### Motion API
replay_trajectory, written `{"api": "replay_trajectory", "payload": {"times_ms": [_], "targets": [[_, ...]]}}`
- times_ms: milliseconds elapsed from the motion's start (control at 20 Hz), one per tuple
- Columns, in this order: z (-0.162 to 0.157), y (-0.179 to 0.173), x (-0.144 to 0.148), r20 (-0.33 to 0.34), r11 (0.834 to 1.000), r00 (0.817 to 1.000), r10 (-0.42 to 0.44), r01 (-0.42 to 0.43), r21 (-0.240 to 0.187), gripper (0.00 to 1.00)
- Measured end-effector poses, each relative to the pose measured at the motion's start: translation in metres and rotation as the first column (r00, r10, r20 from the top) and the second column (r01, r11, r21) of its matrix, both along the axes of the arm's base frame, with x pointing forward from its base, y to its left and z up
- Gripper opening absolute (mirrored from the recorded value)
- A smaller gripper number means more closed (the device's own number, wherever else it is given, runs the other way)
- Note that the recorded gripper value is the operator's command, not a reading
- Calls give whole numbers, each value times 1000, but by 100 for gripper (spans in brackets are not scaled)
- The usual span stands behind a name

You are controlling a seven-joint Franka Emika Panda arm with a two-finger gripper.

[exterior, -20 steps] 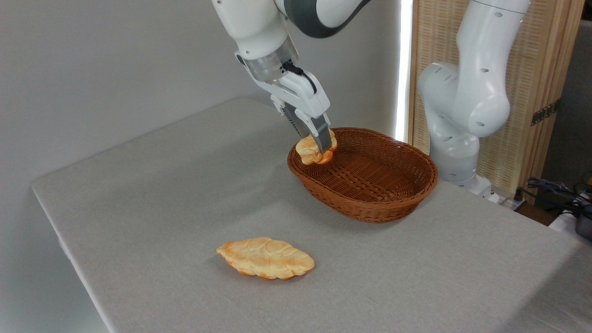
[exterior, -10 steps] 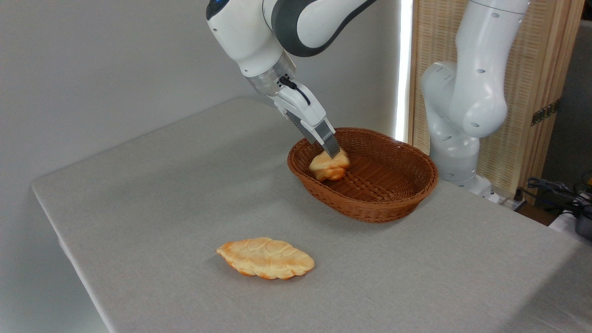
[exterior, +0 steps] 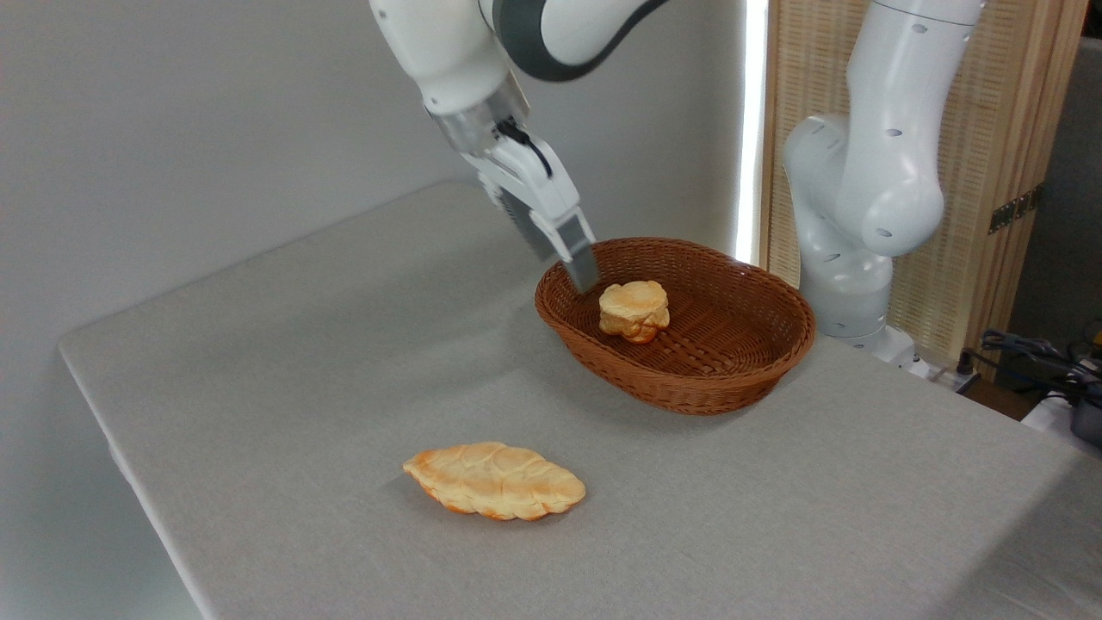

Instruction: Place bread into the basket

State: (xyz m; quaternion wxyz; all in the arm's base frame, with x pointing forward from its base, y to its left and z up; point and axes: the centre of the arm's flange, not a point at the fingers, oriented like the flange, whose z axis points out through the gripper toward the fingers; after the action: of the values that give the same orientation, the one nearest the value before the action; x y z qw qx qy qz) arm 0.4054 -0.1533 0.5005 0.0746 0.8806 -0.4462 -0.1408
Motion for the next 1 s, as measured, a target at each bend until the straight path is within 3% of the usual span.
{"api": "replay_trajectory", "payload": {"times_ms": [150,300,500,750,1000], "targets": [[26,8,24,138,998,989,47,-39,-57,100],[44,31,50,242,989,962,123,-99,-110,100],[68,53,83,336,978,922,191,-150,-146,100],[72,69,124,408,970,881,239,-196,-144,100],[73,71,152,432,971,870,239,-213,-108,100]]}}
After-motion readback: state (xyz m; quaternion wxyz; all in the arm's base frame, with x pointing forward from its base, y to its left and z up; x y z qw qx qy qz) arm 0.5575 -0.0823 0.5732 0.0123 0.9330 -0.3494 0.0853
